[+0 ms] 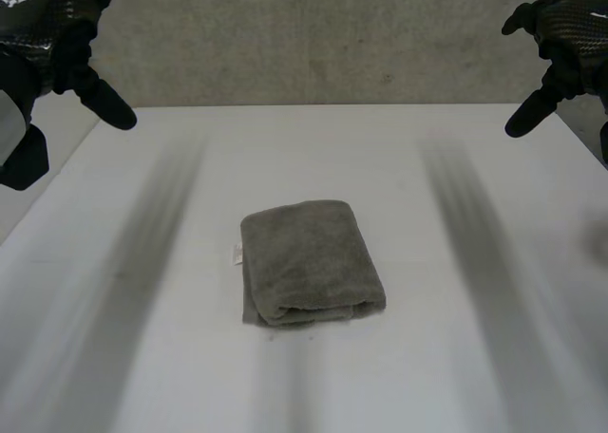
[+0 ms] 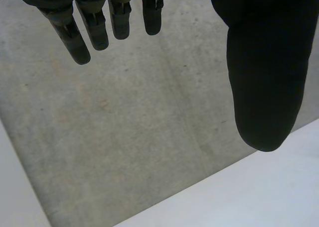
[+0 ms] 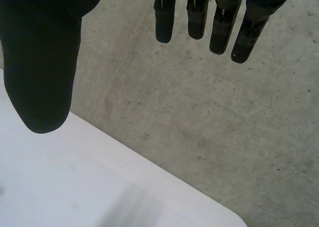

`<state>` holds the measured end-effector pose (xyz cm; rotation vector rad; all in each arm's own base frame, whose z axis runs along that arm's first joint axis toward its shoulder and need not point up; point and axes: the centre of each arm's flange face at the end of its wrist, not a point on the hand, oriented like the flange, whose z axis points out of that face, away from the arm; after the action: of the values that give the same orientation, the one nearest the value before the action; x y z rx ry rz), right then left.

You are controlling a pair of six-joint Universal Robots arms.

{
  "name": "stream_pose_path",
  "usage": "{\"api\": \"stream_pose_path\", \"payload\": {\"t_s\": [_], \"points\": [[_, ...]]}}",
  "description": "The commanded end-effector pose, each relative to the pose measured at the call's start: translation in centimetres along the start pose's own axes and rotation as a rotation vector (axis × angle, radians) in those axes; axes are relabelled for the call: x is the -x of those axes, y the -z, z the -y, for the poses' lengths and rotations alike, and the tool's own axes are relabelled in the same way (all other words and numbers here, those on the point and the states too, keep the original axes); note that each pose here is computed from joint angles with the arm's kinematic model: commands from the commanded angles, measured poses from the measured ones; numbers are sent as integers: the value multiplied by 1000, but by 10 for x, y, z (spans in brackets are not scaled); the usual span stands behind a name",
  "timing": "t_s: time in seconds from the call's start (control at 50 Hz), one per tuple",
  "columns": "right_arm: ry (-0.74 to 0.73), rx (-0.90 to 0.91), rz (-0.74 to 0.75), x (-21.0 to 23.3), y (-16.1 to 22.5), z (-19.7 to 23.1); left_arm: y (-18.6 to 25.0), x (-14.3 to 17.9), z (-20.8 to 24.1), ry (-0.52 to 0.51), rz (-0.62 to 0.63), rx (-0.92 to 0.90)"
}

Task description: Fold the towel.

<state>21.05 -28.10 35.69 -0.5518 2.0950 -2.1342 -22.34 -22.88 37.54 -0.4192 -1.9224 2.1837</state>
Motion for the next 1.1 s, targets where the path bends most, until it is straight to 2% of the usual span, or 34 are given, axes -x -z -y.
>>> {"api": "stream_pose_path", "payload": {"t_s": [0.02, 0.58, 1.1], "points": [[-3, -15, 3, 2, 2, 1, 1, -5, -5, 2, -39, 11], [17, -129, -9, 5, 24, 19, 6, -10, -4, -3, -55, 9], [6, -103, -33, 0, 21, 14, 0, -4, -14, 0, -30, 14]]}}
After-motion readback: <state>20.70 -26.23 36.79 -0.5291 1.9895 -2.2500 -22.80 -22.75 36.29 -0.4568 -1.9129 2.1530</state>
